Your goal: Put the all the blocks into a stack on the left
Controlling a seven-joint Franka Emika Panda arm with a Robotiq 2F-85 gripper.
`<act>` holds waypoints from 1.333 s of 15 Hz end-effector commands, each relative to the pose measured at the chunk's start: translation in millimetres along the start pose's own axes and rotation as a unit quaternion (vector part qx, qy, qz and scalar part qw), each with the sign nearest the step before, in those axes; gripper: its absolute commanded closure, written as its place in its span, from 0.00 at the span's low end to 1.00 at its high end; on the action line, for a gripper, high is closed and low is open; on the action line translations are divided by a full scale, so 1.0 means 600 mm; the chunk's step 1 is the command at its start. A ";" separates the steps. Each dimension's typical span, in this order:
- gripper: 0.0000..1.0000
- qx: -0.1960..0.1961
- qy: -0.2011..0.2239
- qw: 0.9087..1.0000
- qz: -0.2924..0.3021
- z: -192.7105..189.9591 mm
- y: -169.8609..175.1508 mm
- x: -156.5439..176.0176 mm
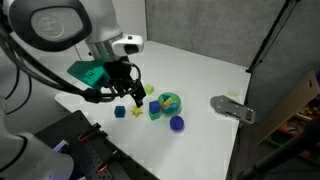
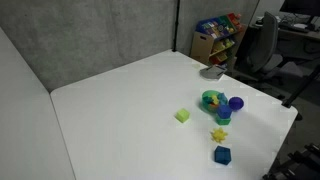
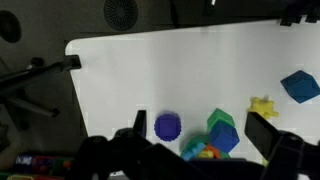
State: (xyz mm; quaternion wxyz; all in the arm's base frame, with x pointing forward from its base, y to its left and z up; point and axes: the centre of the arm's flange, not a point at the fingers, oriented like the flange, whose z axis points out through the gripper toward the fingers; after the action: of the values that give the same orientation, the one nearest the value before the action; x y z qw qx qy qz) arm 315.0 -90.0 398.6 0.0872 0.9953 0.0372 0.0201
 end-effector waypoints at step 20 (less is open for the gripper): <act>0.00 0.073 -0.012 0.997 -0.005 -0.030 -0.034 0.179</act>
State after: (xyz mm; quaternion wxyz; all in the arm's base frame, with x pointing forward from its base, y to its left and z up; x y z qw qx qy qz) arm 382.6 -61.9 415.0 0.0370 0.9978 0.0487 0.0238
